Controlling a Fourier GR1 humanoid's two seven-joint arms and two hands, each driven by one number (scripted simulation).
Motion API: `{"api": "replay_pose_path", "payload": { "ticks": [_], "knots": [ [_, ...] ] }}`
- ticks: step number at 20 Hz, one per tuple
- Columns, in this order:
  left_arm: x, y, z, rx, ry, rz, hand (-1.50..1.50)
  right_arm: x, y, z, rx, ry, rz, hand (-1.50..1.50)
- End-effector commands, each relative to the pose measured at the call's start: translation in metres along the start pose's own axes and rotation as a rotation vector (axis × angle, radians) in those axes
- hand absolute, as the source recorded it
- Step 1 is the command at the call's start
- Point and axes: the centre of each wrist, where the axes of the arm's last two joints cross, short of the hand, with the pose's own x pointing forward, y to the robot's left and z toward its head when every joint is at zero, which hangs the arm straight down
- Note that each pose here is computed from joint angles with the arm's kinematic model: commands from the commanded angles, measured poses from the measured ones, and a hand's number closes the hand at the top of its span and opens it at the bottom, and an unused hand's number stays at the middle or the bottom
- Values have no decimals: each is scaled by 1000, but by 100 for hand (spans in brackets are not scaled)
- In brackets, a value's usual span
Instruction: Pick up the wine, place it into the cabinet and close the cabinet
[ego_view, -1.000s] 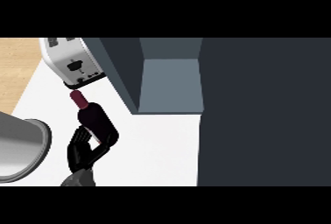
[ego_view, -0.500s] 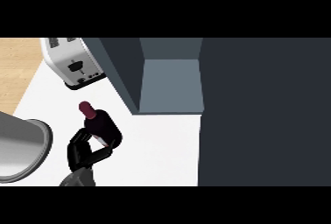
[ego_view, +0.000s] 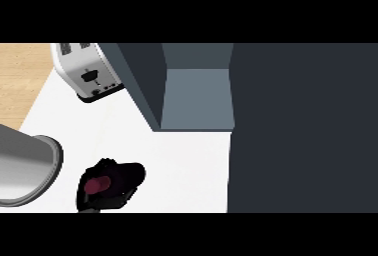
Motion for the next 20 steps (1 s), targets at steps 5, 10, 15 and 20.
{"api": "replay_pose_path", "payload": {
  "ticks": [5, 10, 15, 20],
  "knots": [
    [4, -9, 55, -128, 45, 193, 150, -11, -15, 7, -12, 30, -2, -150],
    [47, -20, 50, -158, -2, 169, 150, -1, 0, 6, -12, -8, -24, -150],
    [95, -43, 36, -172, -15, 192, 150, 0, 7, -1, -2, 18, -11, -150],
    [113, -71, 20, -199, -25, 198, 150, -8, 14, 3, 5, 10, -33, -150]
  ]
}}
